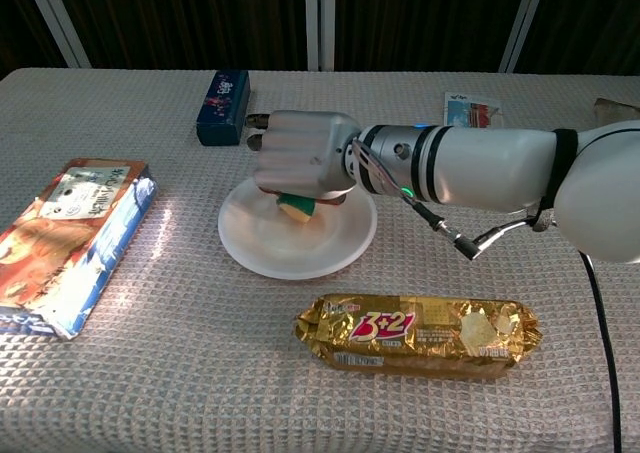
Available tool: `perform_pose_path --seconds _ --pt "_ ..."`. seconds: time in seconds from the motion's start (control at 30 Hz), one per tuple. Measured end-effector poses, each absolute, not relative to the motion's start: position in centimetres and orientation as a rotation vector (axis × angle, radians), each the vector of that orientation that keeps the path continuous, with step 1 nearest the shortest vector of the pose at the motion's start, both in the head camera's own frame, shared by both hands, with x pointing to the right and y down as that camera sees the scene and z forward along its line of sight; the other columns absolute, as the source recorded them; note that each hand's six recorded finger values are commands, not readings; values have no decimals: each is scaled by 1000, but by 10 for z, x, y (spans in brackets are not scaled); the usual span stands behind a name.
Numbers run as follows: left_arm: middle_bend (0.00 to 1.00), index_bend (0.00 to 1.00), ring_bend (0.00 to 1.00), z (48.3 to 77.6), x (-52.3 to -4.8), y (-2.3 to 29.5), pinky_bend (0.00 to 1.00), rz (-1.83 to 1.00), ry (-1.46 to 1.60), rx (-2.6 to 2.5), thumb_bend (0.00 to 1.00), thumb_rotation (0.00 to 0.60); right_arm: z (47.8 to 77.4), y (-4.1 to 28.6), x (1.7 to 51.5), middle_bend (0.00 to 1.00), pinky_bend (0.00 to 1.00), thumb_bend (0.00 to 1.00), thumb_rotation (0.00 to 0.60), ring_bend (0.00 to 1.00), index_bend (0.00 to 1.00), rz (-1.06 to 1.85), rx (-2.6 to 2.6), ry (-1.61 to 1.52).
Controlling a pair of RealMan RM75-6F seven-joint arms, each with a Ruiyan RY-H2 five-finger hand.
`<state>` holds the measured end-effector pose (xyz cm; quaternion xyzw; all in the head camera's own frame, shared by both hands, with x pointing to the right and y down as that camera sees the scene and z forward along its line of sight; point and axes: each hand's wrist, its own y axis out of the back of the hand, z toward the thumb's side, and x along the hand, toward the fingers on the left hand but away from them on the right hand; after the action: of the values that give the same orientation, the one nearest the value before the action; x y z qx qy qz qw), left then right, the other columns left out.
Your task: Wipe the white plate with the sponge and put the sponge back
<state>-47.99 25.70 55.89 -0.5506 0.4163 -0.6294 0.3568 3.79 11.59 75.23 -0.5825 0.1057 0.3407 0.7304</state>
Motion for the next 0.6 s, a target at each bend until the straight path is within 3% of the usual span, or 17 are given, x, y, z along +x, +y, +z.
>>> perform_pose_path --seconds 0.17,0.47,0.6 --pt "119 220 85 558 -481 258 116 -1631 1075 -1418 0 600 764 118 39 378 0 358 600 138 575 769 -1284 245" --pt "119 220 85 557 -480 257 116 -1625 1077 -1414 0 600 750 102 41 378 0 358 600 138 574 775 -1310 157" --pt "119 220 85 556 -479 257 116 -1624 1076 -1414 0 600 760 104 42 376 0 358 600 138 575 783 -1294 195"
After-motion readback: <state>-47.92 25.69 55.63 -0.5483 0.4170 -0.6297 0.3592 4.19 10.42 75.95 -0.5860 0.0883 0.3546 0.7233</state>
